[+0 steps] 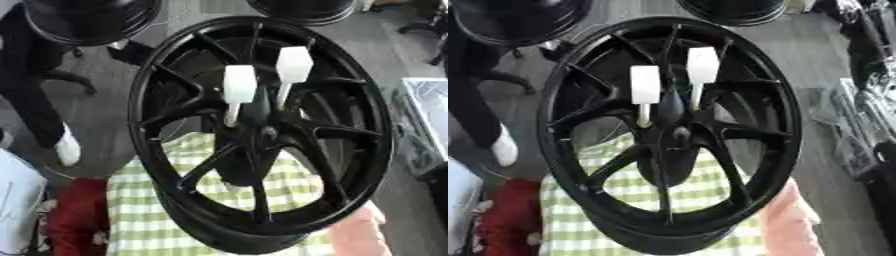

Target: Pull the pin out of the wheel hub.

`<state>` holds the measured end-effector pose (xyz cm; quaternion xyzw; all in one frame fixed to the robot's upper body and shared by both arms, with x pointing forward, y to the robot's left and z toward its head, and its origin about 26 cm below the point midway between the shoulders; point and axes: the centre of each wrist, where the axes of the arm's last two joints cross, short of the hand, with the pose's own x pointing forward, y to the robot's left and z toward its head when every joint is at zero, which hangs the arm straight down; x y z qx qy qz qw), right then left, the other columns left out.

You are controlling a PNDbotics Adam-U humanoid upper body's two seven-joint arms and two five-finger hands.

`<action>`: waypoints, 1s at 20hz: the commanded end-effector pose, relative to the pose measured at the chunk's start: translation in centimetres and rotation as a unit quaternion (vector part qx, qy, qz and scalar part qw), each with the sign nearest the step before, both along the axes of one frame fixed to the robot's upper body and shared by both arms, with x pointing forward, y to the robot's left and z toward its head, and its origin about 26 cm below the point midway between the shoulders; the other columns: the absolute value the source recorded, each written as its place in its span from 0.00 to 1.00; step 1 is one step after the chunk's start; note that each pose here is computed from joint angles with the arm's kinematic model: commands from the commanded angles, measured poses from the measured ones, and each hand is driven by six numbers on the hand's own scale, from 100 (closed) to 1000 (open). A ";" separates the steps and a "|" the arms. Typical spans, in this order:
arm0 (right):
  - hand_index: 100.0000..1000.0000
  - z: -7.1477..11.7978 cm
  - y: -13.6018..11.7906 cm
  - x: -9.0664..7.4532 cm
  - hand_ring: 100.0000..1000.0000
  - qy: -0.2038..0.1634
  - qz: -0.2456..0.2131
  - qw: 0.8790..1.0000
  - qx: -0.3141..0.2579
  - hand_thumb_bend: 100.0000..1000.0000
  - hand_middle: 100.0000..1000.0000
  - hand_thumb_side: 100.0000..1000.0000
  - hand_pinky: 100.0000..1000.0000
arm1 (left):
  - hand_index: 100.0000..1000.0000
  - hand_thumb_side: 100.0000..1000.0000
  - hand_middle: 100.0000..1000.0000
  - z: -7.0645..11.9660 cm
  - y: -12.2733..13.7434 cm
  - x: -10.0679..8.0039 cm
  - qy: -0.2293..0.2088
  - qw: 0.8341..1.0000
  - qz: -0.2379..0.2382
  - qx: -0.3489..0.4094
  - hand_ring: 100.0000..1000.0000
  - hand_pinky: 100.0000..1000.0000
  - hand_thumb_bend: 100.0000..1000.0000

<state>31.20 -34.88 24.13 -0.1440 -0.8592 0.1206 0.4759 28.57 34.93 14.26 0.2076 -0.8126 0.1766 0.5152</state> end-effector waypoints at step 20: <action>0.79 9.0 2.4 -3.6 0.76 0.059 0.183 0.881 -0.433 0.00 0.75 0.52 0.88 | 0.85 0.79 0.82 1.3 0.6 0.0 0.006 0.998 -0.021 0.055 0.82 0.62 0.18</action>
